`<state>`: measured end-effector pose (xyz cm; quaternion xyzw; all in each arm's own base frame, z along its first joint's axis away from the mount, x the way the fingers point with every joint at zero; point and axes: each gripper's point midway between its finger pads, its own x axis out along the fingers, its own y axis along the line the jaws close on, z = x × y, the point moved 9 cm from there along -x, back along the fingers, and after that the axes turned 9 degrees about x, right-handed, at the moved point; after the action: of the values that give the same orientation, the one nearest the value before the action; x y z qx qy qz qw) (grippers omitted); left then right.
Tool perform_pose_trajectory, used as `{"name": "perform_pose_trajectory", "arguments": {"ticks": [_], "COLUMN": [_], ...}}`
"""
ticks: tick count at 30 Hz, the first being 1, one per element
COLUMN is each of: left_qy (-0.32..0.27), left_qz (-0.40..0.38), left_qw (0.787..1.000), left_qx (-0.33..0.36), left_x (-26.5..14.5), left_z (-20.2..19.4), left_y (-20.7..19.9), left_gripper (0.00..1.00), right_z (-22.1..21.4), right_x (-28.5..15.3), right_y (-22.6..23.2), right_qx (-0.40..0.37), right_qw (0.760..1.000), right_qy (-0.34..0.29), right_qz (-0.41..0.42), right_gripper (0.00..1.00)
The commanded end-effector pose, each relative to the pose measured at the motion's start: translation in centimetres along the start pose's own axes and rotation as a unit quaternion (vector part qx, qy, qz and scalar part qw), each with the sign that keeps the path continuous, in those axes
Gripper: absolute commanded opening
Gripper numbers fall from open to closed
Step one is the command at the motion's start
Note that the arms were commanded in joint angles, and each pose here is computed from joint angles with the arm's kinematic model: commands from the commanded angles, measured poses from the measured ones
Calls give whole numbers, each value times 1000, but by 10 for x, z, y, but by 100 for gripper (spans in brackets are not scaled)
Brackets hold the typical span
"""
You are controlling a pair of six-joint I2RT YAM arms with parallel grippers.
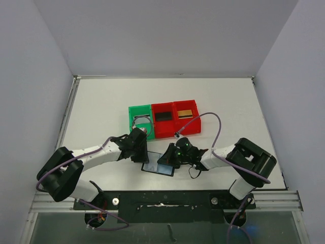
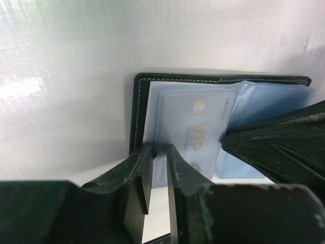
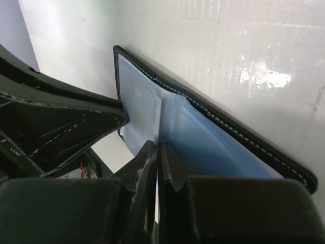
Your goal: Take the credit cards out of the card holder
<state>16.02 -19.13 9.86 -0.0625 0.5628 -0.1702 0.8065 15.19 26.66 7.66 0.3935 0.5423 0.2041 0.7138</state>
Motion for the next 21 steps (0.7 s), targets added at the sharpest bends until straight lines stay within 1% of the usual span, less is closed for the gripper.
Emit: {"name": "perform_pose_trajectory", "arguments": {"ticks": [1, 9, 12, 15, 16, 18, 19, 21], "left_qy": [-8, -14, -16, -26, -26, -25, -22, -19], "left_qz": [-6, -9, -15, -23, -24, -23, -22, -22], "left_qw": [1000, 1000, 1000, 999, 999, 999, 999, 1000], "left_qx": [-3, -5, -6, -5, -5, -5, -7, -7], "left_x": [-2, -3, -6, -8, -9, -8, -7, -7], "left_z": [-1, 0, 1, 4, 4, 3, 2, 2], "left_y": [-1, -2, -4, -6, -6, -5, -5, -5], "left_gripper": [16, 16, 17, 19, 20, 21, 21, 21], "right_z": [7, 9, 8, 4, 3, -2, -4, -7], "right_x": [-15, -25, -21, -14, -11, -6, -5, -3], "right_y": [21, 12, 17, 20, 19, 13, 13, 12], "right_qx": [-8, -2, -11, -15, -11, -6, -6, -5], "right_qw": [997, 998, 998, 999, 1000, 999, 999, 998], "right_qy": [-10, -23, -17, -4, -2, -12, -14, -16], "right_qz": [80, 63, 52, 30, 12, -38, -45, -65], "right_gripper": [0, 0, 17, 27, 29, 38, 40, 40]}}
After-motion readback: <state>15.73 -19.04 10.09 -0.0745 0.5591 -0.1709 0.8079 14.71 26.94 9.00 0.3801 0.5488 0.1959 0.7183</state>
